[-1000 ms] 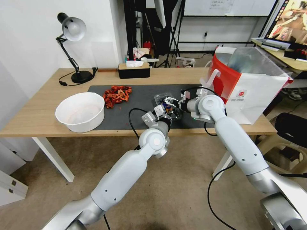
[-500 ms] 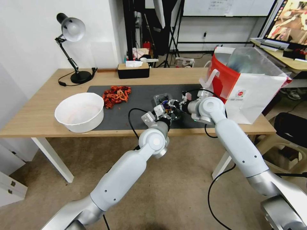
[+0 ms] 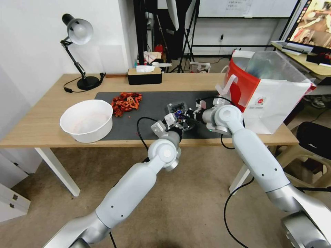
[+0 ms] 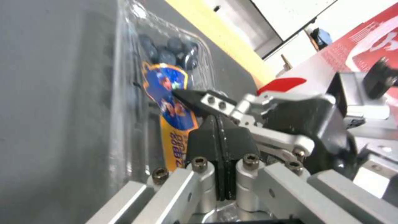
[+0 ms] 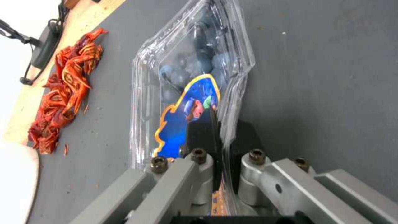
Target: Close the takeout container lid, then place the container into the takeout bag.
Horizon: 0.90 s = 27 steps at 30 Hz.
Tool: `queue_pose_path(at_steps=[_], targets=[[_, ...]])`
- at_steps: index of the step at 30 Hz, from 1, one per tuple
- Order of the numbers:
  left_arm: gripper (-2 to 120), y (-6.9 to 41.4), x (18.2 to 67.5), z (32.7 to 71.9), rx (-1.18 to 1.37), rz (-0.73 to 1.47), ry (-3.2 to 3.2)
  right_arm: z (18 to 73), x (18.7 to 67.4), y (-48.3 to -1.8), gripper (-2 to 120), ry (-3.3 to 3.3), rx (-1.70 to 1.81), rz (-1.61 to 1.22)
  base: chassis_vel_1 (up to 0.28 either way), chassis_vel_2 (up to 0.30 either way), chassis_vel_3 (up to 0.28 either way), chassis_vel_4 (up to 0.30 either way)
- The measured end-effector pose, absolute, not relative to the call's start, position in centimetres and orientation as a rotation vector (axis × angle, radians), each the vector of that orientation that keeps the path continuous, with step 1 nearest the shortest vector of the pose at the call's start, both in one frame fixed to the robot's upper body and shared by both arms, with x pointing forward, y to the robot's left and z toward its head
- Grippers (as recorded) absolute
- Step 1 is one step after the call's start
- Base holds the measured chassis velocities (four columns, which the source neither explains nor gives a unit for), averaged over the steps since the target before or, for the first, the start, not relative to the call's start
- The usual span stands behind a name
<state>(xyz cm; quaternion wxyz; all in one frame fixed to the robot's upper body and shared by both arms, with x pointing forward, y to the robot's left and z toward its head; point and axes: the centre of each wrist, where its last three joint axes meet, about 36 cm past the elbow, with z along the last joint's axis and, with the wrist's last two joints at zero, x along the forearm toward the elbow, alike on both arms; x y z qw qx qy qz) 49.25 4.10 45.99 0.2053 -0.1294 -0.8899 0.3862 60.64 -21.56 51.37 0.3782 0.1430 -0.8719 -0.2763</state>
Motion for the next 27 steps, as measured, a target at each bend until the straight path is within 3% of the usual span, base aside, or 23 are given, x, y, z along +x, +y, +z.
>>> queue_pose_path(at_steps=[8,21,27], targets=[[0,6.7,48.4,46.1,-0.342,1.081,-2.507,51.4,60.7,-21.8,0,-2.231,0.362,-0.709,0.000,0.000,0.000,0.000],[0,11.3,43.1,46.4,-0.374,1.078,-2.578,51.4,60.7,-22.1,0,-2.235,0.372,-0.715,0.000,0.000,0.000,0.000],[0,13.3,41.0,45.7,-0.347,0.980,-2.688,51.6,60.9,-21.9,0,-2.237,0.385,-0.722,0.000,0.000,0.000,0.000]])
